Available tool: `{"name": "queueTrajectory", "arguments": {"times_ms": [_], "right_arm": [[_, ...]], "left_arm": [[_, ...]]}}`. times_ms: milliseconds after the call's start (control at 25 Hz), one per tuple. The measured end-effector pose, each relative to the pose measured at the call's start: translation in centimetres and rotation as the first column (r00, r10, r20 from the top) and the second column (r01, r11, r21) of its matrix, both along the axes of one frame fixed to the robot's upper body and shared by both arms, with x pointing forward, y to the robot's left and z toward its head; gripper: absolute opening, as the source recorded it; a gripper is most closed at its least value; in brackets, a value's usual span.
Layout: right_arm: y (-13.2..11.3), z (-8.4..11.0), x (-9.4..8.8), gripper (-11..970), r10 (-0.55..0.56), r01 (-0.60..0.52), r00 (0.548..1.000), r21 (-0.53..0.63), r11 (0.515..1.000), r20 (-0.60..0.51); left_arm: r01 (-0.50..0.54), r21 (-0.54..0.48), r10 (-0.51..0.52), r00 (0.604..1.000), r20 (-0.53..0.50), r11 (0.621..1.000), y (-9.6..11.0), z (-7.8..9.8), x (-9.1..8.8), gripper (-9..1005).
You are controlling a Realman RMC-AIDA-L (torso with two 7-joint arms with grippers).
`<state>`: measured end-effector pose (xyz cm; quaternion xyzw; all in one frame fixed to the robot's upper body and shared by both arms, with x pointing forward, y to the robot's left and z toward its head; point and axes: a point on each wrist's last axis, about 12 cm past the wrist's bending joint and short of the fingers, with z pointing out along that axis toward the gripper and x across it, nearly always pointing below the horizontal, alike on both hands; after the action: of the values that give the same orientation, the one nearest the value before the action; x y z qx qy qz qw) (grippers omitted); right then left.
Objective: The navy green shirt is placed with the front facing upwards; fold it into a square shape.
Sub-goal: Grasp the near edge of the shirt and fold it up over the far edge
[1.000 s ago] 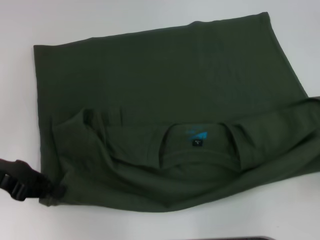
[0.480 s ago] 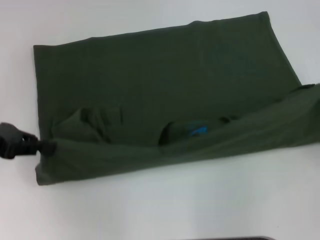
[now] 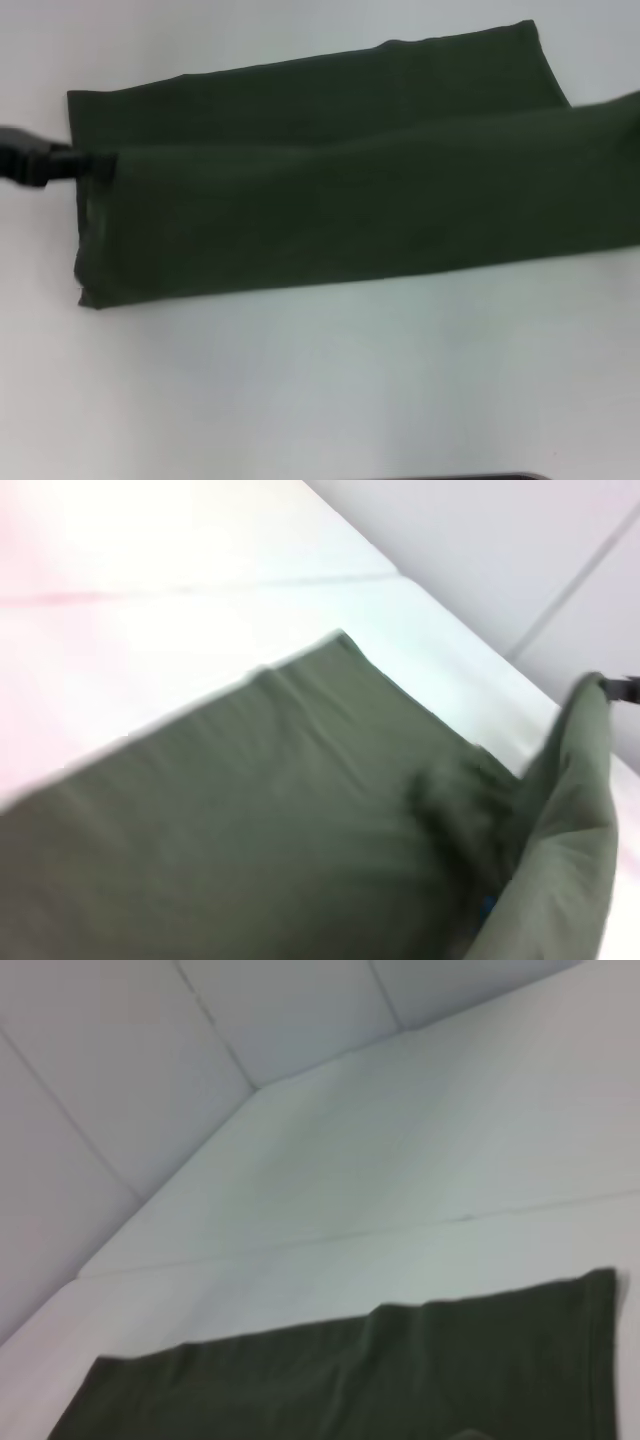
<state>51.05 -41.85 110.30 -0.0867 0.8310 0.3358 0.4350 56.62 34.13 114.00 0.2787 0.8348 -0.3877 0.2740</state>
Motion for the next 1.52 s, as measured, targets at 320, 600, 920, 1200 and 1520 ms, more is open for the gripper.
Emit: {"name": "queueTrajectory", "arguments": {"times_ms": [320,600,920,1200,1520], "right_arm": [[1.4,0.3,3.4,44,-0.043,0.043,0.999,-0.028,0.999,-0.009],[3.5,-0.5,6.1,44,-0.075,0.074,0.997,-0.055,0.996,-0.029],[5.0,0.1,8.6,43,-0.114,0.114,0.993,-0.072,0.991,-0.005],[5.2,0.5,10.2,43,-0.180,0.182,0.983,-0.079,0.980,0.031],[6.4,-0.4,11.4,44,-0.223,0.225,0.974,-0.119,0.967,0.031]], "left_arm": [[-0.138,0.053,0.133,0.988,0.076,0.989,-2.1,0.1,4.2,9],[-0.256,0.082,0.246,0.962,0.116,0.963,-3.1,-0.7,6.0,9],[-0.349,0.109,0.332,0.931,0.151,0.931,-3.8,-1.5,7.4,8],[-0.418,0.124,0.395,0.902,0.172,0.900,-4.0,-2.2,8.0,8],[-0.480,0.135,0.449,0.870,0.204,0.867,-4.6,-2.9,8.6,8]]}}
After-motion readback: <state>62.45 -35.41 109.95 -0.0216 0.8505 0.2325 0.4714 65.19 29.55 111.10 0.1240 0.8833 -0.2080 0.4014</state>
